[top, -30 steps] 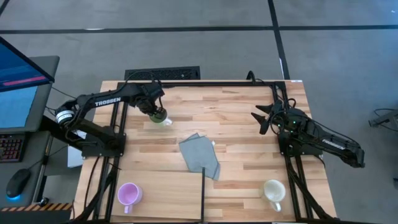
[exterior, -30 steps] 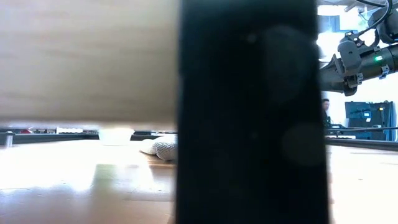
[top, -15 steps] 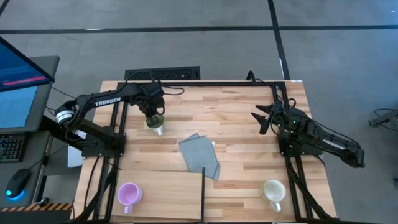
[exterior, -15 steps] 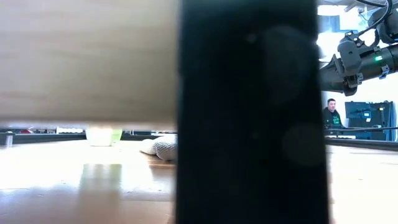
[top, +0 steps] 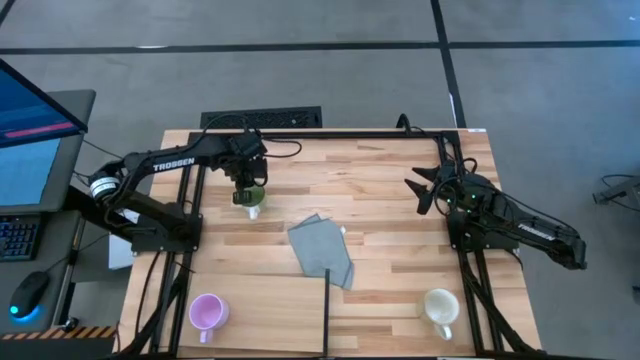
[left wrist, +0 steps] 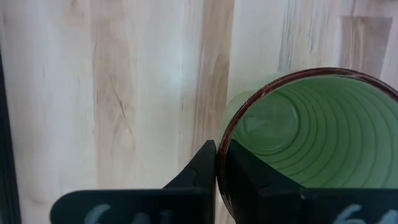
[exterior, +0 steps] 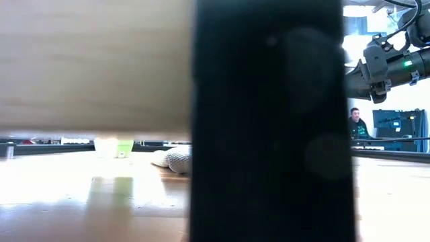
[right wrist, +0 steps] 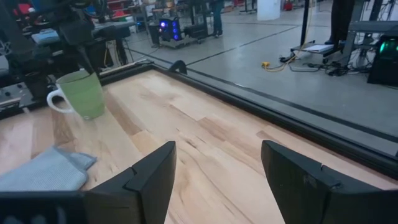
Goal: Stack small to large cups/mugs on shelf
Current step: Put the green mug on the shelf
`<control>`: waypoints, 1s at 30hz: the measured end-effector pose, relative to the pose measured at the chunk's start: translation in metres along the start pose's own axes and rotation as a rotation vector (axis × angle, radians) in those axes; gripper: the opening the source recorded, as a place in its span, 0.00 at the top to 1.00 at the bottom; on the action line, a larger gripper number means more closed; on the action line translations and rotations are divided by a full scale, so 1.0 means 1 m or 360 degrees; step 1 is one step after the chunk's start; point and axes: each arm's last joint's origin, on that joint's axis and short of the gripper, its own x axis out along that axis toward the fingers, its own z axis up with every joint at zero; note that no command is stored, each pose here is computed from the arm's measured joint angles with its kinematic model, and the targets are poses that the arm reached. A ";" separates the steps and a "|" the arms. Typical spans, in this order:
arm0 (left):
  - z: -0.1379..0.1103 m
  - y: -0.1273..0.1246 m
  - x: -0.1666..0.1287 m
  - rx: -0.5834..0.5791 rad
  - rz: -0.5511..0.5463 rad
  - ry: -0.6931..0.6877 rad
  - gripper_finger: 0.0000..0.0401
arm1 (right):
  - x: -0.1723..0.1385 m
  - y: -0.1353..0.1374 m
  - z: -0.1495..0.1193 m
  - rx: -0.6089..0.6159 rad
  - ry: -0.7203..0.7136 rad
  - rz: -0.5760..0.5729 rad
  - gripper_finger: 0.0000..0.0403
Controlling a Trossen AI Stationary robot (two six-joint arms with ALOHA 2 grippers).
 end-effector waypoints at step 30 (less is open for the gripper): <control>-0.001 -0.001 0.000 -0.0074 -0.0049 -0.0004 0.99 | 0.000 0.000 0.000 0.0002 -0.0001 -0.0001 0.35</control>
